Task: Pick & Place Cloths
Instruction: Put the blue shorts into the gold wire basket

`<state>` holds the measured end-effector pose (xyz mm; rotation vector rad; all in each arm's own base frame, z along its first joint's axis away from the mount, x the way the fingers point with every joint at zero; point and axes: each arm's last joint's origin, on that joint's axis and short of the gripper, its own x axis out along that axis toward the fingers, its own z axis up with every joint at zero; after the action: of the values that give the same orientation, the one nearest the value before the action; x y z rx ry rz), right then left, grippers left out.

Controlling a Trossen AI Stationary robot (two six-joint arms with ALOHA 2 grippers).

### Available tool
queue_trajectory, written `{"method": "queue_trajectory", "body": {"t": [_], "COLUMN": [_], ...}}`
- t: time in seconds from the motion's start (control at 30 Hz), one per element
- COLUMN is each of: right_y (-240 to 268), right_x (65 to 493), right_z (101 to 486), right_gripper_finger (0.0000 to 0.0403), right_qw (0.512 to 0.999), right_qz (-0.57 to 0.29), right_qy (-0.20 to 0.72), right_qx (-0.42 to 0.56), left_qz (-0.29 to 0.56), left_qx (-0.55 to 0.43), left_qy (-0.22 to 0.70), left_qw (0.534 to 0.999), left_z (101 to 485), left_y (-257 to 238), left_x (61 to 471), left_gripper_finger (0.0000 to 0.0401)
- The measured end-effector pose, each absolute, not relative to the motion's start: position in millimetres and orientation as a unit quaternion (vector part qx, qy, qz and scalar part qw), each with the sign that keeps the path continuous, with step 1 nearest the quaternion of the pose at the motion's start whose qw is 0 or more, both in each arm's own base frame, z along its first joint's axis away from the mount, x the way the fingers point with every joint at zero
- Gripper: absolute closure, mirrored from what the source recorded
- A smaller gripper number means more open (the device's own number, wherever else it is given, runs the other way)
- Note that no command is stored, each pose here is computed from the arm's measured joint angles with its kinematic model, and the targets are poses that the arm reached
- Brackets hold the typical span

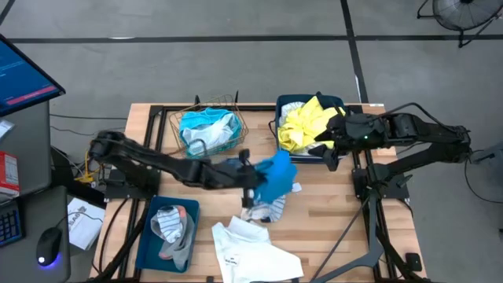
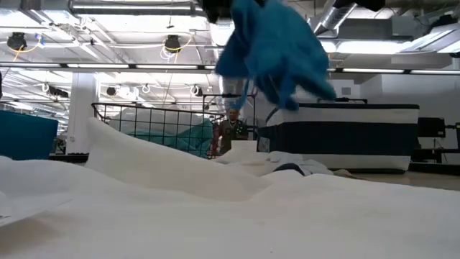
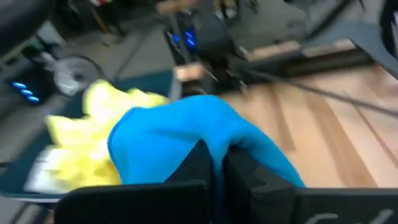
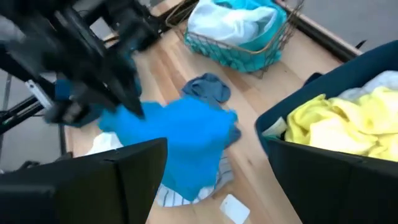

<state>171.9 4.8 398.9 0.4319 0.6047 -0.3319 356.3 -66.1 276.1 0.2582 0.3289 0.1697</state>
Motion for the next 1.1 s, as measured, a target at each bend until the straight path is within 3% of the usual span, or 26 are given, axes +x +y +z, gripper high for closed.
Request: {"method": "queue_trajectory", "body": {"t": [0.27, 0.53, 0.83, 1.1], "right_y": [1.3, 0.3, 0.0, 0.0], "right_x": [159.4, 150.7, 145.5, 146.0], "right_z": [406.9, 410.8, 412.8, 412.6], "right_gripper_finger": [0.0127, 0.0127, 0.0127, 0.0127], "right_qw": [0.929, 0.937, 0.941, 0.942], "right_qz": [-0.191, -0.185, -0.179, -0.177], "right_qy": [0.256, 0.246, 0.243, 0.244], "right_qx": [0.184, 0.168, 0.152, 0.144], "left_qz": [0.234, 0.373, 0.461, 0.492], "left_qx": [0.117, 0.115, 0.076, -0.028], "left_qy": [0.1, 0.117, 0.228, 0.273], "left_qw": [0.96, 0.913, 0.854, 0.826], "left_z": [335.5, 359.3, 338.1, 270.3], "left_y": [-23.6, 29.4, 81.3, 106.4], "left_x": [318.9, 283.1, 254.9, 236.2], "left_gripper_finger": [0.0401, 0.0401, 0.0401, 0.0401]}}
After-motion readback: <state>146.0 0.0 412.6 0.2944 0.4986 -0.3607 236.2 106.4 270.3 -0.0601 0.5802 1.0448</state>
